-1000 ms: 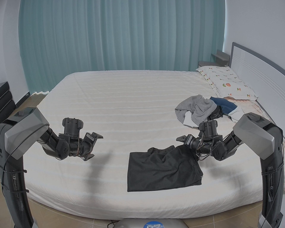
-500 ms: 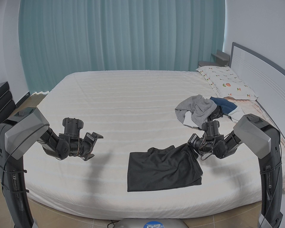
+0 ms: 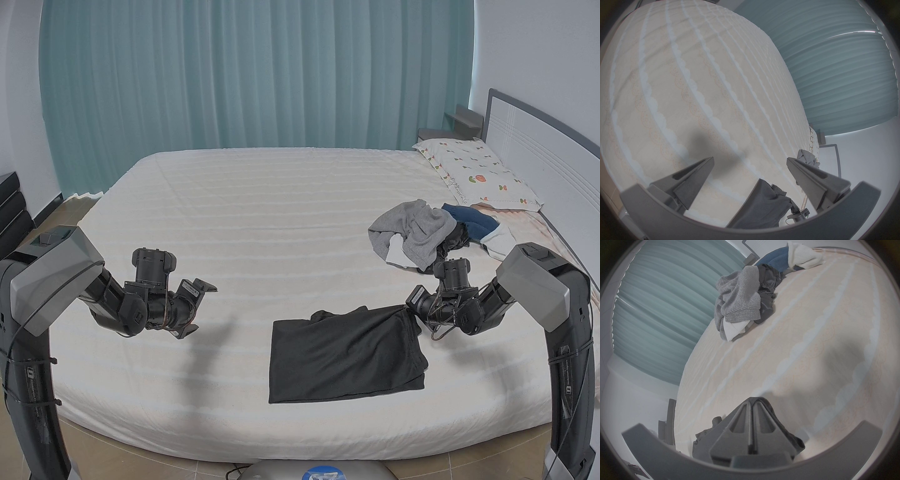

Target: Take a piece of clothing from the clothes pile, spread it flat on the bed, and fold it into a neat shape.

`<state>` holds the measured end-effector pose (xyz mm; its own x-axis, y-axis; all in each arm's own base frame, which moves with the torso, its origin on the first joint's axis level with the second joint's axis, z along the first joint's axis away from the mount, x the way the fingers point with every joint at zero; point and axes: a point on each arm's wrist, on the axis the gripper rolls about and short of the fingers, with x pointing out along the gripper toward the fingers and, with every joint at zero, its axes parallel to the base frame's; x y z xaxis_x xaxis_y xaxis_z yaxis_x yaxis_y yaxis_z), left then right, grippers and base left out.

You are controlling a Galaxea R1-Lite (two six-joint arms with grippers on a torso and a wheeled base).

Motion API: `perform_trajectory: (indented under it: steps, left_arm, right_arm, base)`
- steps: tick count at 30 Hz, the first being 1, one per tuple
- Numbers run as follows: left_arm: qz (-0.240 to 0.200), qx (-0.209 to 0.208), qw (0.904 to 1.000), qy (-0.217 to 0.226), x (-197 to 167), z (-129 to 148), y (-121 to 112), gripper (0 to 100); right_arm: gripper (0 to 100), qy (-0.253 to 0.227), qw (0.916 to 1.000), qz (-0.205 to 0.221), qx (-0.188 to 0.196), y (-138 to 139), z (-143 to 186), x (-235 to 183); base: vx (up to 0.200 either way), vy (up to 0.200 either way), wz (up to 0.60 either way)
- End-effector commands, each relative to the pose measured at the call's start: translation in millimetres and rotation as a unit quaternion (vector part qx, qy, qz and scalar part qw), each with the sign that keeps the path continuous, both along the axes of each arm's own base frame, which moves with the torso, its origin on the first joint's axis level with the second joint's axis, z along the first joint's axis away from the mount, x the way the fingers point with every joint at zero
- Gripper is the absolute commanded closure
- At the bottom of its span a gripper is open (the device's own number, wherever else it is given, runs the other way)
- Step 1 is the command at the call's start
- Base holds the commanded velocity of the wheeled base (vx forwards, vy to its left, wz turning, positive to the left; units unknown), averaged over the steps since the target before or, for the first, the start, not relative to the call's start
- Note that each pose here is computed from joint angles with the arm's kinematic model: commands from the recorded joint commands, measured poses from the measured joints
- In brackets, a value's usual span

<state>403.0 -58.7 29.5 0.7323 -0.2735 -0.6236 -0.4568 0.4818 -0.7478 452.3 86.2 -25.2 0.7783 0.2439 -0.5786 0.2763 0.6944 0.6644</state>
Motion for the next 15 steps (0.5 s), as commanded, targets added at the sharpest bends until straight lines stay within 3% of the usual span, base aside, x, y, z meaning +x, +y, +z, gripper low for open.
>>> perform_trajectory:
  steps: [1, 2, 3, 10, 15]
  left_arm:
    - [0.000, 0.000, 1.0000, 0.000, 0, 0, 0, 0]
    - [0.000, 0.000, 1.0000, 0.000, 0, 0, 0, 0]
    - [0.001, -0.001, 1.0000, 0.001, 0, -1, 0, 0]
    - [0.000, -0.002, 1.0000, 0.000, 0, 0, 0, 0]
    - [0.000, -0.002, 1.0000, 0.000, 0, 0, 0, 0]
  right_arm:
    - [100, 0.002, 1.0000, 0.000, 0.000, -1, -1, 0]
    - [100, 0.002, 1.0000, 0.000, -0.001, -1, -3, -1]
    - [0, 0.006, 1.0000, 0.004, -0.004, -1, -5, -4]
    - [0, -0.021, 0.9995, 0.023, -0.010, -13, 11, -19]
    - [0, -0.023, 0.9975, 0.067, 0.008, -28, 37, -60]
  base:
    - [0.000, 0.000, 0.00]
    - [0.000, 0.000, 0.00]
    - [0.000, 0.000, 0.00]
    - [0.000, 0.000, 0.00]
    - [0.000, 0.000, 0.00]
